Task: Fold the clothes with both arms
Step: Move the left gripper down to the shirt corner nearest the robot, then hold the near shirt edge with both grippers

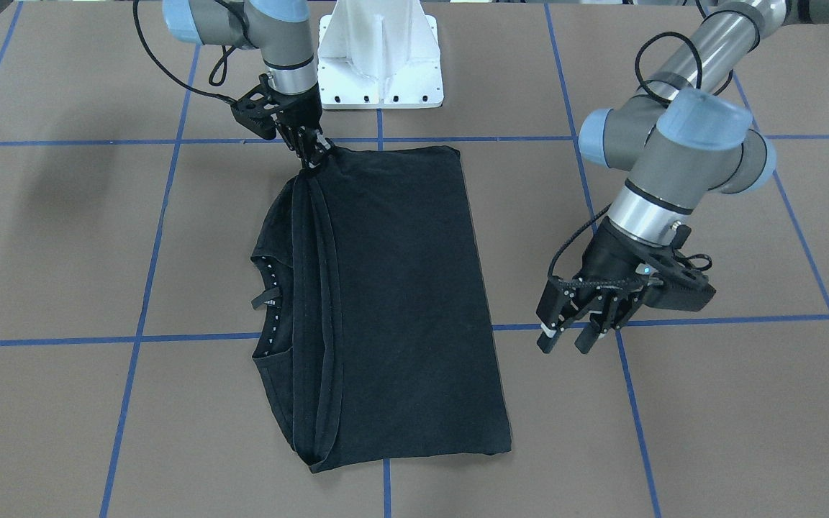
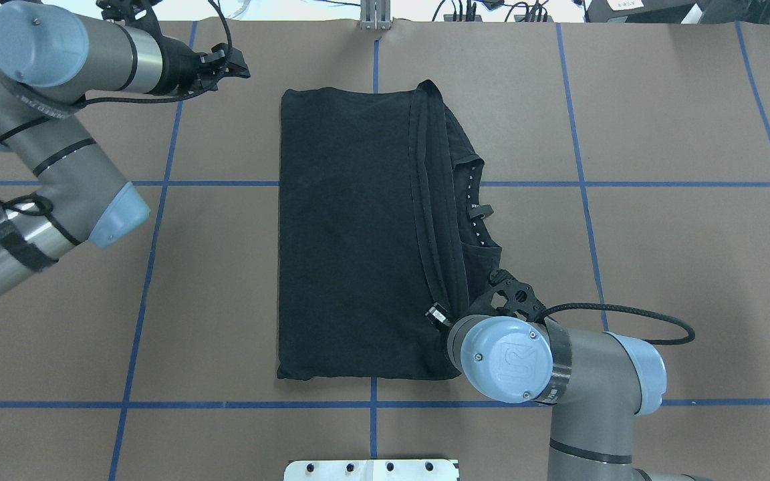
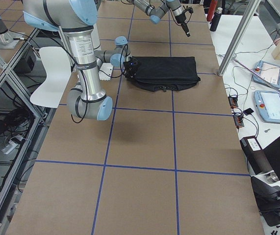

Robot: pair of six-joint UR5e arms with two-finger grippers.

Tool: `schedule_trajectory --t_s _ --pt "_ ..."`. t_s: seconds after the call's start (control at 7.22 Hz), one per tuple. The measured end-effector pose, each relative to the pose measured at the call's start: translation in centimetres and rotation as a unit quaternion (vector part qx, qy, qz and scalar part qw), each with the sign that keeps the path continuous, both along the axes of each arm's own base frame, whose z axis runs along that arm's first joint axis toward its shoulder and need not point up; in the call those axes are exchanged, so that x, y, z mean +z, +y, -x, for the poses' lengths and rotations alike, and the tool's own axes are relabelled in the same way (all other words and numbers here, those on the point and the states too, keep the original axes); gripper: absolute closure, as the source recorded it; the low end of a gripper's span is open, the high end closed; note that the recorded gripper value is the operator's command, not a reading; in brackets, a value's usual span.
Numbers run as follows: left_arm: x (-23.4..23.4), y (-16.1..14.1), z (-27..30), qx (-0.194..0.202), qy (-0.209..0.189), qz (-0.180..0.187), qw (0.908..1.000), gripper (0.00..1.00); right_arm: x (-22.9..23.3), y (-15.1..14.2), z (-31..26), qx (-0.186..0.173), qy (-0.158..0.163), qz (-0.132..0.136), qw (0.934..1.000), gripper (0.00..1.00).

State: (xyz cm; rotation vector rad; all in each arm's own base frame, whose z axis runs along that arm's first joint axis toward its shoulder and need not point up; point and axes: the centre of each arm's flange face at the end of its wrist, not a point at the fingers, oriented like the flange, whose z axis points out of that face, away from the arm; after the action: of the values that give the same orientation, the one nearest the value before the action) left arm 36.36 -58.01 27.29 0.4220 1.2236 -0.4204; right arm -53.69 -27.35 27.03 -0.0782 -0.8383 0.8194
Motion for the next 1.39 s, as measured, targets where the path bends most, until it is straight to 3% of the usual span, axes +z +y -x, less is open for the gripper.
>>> schedule_trajectory --t_s 0.42,0.69,0.83,1.11,1.39 --pt "0.9 14.4 -5.6 0.036 0.079 0.099 0.9913 0.25 -0.1 0.0 -0.5 0.0 0.0 0.0 1.0 1.0" --pt "2.3 24.3 -9.9 0.059 0.097 0.158 0.9809 0.3 -0.2 0.1 -0.5 0.0 -0.001 -0.001 1.0 1.0" --pt "2.7 27.8 -11.8 0.074 0.098 0.176 0.9768 0.32 -0.3 0.1 -0.5 -0.001 -0.002 -0.001 1.0 1.0" --pt "4.2 32.2 -13.9 0.1 0.082 0.193 0.9727 0.34 -0.4 0.0 -0.5 -0.001 -0.003 -0.002 1.0 1.0" --pt "5.9 33.9 -14.3 0.111 0.064 0.2 0.9713 0.37 -0.5 0.0 -0.5 0.0 -0.004 -0.002 1.0 1.0"
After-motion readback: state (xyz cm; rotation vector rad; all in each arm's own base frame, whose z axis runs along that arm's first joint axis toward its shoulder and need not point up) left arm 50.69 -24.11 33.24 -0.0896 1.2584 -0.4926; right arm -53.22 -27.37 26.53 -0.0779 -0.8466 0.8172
